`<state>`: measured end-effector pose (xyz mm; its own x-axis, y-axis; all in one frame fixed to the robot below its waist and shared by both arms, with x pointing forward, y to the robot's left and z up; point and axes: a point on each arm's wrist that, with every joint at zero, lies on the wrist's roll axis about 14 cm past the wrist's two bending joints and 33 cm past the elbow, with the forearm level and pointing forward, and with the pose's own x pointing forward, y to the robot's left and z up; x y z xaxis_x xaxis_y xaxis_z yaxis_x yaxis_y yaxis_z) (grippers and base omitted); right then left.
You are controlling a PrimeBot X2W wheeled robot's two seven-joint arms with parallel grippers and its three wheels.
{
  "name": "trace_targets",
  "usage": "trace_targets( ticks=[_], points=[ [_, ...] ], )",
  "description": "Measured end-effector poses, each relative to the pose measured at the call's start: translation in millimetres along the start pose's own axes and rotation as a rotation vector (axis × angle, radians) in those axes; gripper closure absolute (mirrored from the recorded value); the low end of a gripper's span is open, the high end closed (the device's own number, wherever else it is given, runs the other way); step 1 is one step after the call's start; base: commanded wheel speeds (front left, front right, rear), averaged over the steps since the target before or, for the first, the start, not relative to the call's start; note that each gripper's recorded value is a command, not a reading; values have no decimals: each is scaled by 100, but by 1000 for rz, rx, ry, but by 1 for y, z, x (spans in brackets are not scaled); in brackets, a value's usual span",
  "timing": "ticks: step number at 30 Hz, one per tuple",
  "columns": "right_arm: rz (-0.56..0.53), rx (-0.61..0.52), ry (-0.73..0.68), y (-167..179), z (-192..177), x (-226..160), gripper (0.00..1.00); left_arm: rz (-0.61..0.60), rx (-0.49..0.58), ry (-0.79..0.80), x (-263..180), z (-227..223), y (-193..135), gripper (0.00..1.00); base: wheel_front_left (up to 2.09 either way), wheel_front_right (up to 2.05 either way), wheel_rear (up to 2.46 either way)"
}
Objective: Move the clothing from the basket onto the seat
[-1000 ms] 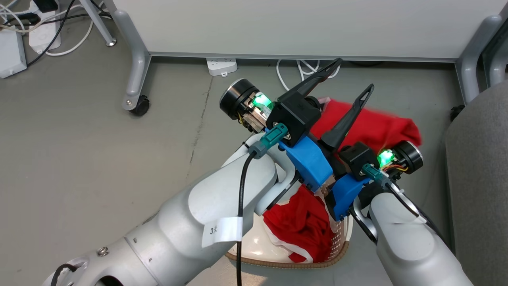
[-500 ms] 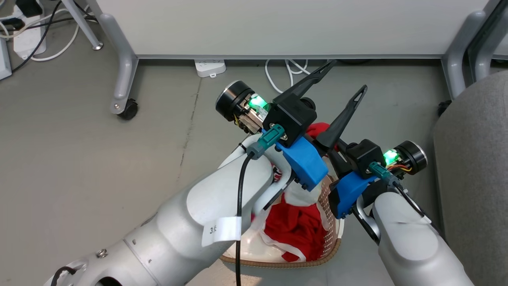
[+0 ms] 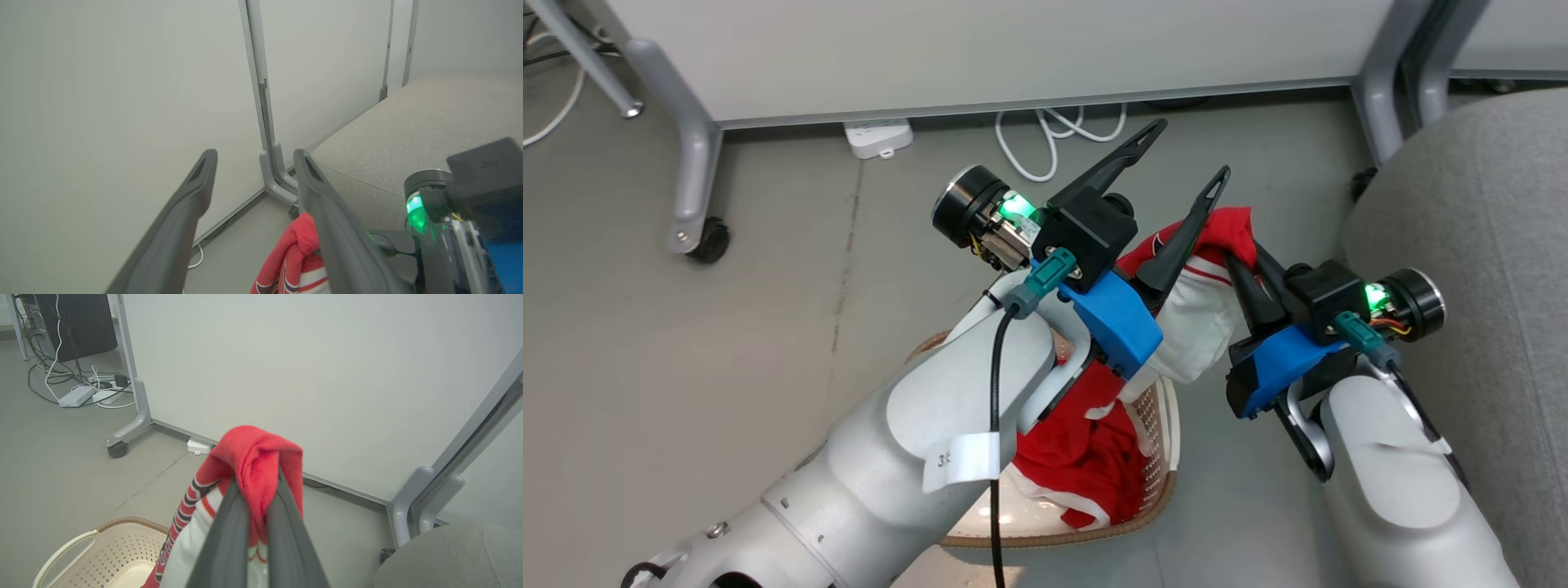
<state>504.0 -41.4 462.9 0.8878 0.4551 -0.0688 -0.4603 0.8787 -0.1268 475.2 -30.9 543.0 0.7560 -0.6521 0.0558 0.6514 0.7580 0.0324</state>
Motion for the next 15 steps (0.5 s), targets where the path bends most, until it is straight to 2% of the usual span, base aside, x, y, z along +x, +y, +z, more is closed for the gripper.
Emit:
trace_targets(
  ticks=[15],
  points=[
    [-267, -12, -77, -90, 21, -52, 100, -186, -29, 5, 26, -21, -58, 0, 0, 0, 0]
  ],
)
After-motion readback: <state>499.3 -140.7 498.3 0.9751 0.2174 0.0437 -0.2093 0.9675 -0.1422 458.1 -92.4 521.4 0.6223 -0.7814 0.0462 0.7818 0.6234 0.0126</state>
